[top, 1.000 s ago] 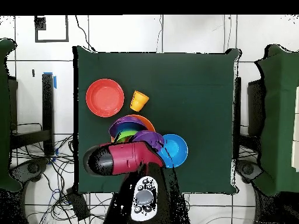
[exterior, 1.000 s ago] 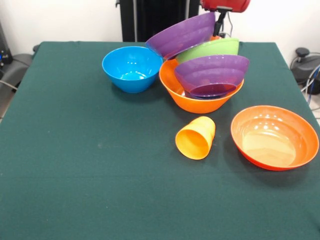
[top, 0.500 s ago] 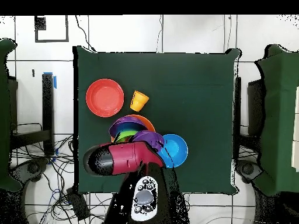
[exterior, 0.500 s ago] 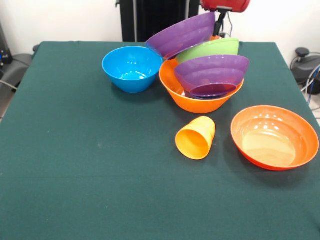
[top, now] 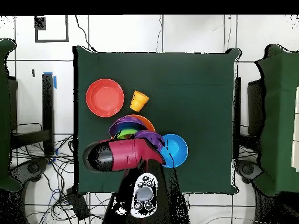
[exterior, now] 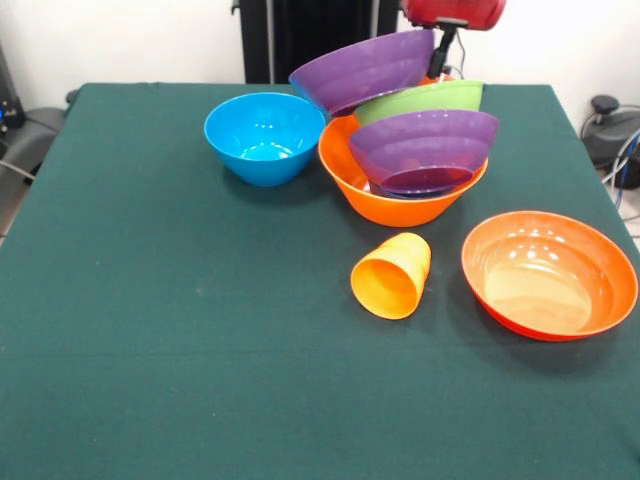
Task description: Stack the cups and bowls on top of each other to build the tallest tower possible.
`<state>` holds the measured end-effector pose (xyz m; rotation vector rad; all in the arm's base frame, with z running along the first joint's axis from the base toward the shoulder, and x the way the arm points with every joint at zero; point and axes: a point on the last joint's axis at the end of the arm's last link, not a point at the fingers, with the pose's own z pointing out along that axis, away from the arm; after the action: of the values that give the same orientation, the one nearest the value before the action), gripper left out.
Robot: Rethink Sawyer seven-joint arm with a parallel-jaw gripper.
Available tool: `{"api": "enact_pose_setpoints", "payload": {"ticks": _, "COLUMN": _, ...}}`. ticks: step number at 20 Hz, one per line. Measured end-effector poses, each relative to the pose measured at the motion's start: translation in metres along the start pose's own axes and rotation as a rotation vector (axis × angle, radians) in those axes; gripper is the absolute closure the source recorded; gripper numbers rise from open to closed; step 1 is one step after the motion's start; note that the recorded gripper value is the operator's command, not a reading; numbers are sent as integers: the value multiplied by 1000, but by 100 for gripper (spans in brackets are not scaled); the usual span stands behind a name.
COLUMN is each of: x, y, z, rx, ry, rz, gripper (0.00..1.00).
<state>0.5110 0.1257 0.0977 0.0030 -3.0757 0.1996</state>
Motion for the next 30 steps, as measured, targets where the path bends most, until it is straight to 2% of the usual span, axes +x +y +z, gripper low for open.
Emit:
{"api": "enact_pose_setpoints", "payload": {"ticks": 11, "x": -16, "y": 9, "z": 3, "rx": 43, "ry": 37, "rz": 43, "gripper": 100}}
{"api": "enact_pose_setpoints", "payload": {"ticks": 18, "x": -31, "y": 18, "z": 9, "rx": 74, "ry": 54, "rz": 120, "gripper": 100}}
{"api": "enact_pose_setpoints", "payload": {"ticks": 25, "x": -41, "y": 20, "z": 22, "rx": 89, "ry": 56, "rz": 164, "gripper": 100}}
{"api": "enact_pose_setpoints", "payload": {"ticks": 30, "x": -42, "y": 20, "z": 30, "rx": 94, "ry": 64, "rz": 165, "gripper": 100}}
